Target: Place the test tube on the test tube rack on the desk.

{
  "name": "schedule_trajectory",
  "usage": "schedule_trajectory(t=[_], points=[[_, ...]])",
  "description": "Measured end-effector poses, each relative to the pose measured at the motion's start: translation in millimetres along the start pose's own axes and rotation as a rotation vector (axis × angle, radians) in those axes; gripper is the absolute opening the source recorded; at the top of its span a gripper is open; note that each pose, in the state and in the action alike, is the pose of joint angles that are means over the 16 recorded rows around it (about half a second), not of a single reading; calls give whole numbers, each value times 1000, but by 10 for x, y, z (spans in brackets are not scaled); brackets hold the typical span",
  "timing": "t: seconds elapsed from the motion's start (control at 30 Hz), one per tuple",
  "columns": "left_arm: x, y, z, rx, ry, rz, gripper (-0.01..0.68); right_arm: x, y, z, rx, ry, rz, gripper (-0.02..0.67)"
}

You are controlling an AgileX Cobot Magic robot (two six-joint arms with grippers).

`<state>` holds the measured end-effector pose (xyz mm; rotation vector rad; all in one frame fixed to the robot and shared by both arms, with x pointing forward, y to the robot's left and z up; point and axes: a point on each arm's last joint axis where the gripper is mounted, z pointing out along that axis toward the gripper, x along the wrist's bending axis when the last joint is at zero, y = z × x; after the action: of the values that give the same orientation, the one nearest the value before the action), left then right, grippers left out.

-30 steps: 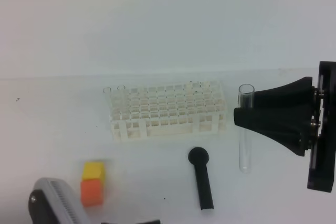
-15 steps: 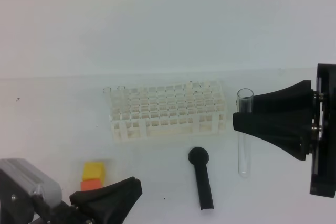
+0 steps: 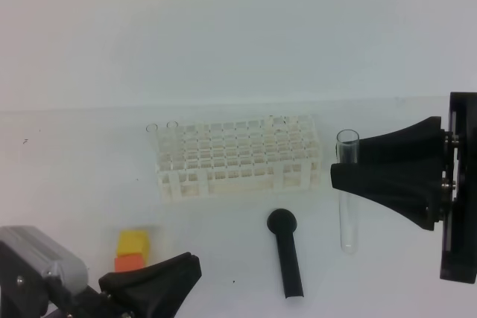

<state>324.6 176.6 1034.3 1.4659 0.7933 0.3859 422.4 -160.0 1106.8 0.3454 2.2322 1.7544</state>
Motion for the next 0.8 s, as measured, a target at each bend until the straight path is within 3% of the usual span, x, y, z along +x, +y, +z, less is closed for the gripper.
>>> schedule_trajectory(t=[0.33, 0.57, 0.8], points=[[173, -5, -38, 7, 88, -22, -1, 2, -9, 0, 10, 2, -16, 126], [460, 32, -214, -35, 254, -111, -1, 3, -12, 0, 13, 3, -20, 125], [689, 99, -524, -185, 449, -237, -1, 2, -20, 3, 19, 5, -24, 125]])
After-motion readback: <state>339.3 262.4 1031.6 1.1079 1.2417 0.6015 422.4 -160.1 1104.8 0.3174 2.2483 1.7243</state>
